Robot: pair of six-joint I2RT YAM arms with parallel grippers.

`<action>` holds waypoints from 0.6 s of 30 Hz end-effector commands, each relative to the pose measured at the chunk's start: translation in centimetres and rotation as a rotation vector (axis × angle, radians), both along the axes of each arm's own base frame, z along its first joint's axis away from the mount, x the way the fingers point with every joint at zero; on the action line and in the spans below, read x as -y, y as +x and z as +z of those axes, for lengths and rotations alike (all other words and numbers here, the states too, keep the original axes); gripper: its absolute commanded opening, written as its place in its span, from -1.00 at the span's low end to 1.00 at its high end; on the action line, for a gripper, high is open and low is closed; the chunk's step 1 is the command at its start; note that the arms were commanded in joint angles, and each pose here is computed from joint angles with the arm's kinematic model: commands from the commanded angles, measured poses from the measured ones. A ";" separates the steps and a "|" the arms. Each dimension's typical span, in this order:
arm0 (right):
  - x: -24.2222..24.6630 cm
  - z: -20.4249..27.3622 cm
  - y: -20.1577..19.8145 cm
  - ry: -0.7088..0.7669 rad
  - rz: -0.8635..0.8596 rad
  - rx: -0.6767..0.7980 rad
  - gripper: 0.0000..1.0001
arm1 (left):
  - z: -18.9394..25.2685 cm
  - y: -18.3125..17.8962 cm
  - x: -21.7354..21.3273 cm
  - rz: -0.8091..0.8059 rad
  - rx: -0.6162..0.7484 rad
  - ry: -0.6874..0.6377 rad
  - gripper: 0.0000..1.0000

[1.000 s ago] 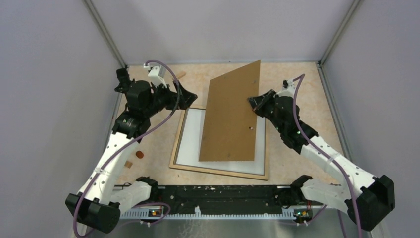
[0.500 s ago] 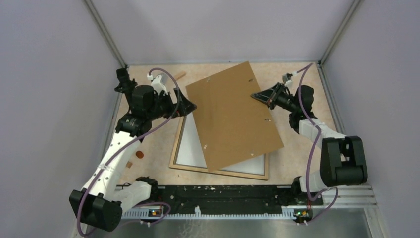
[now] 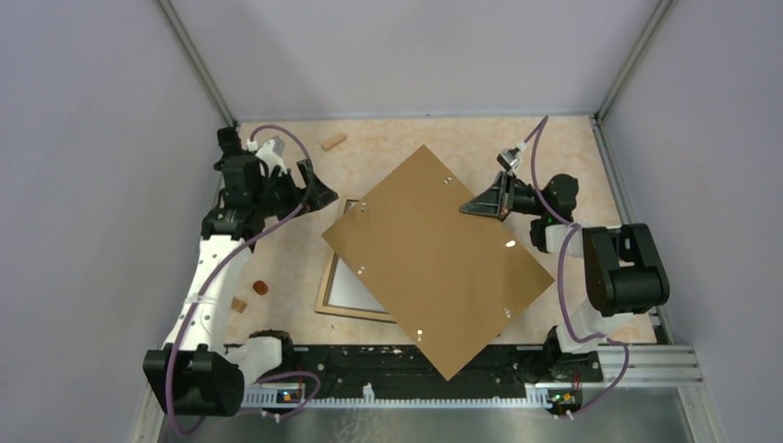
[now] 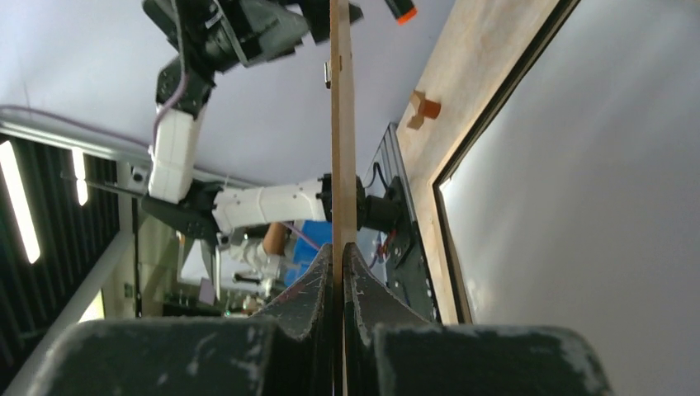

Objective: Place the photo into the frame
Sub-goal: Turn over the photo frame item at the corner of the board.

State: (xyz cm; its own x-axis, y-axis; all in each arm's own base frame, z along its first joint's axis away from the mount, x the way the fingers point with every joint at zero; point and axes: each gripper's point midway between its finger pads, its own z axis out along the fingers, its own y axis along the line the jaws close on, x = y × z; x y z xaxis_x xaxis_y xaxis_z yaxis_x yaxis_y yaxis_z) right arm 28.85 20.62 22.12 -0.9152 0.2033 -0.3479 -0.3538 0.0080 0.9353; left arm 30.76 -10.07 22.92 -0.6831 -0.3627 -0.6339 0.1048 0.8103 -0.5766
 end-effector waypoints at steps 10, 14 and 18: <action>-3.1 0.2 -4.0 -0.010 0.214 0.132 -1.00 | 2.2 -2.1 8.7 -0.595 0.117 -0.337 0.95; -3.4 0.0 -3.9 -0.022 0.222 0.139 -1.00 | 1.9 -3.4 10.1 -0.712 0.087 -0.458 0.76; -3.5 -0.4 -3.3 -0.046 0.212 0.140 -1.00 | 1.5 -4.6 11.3 -0.772 0.045 -0.505 0.50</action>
State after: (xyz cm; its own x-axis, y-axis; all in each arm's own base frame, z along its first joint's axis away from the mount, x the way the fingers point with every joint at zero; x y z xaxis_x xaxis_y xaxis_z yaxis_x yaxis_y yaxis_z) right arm 24.93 23.79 20.36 -0.9171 -0.0049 -0.3987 -0.3981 -0.0414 0.9164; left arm 27.83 -20.01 22.52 -0.8485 -0.1285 -0.5133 0.4582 0.3069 -0.8342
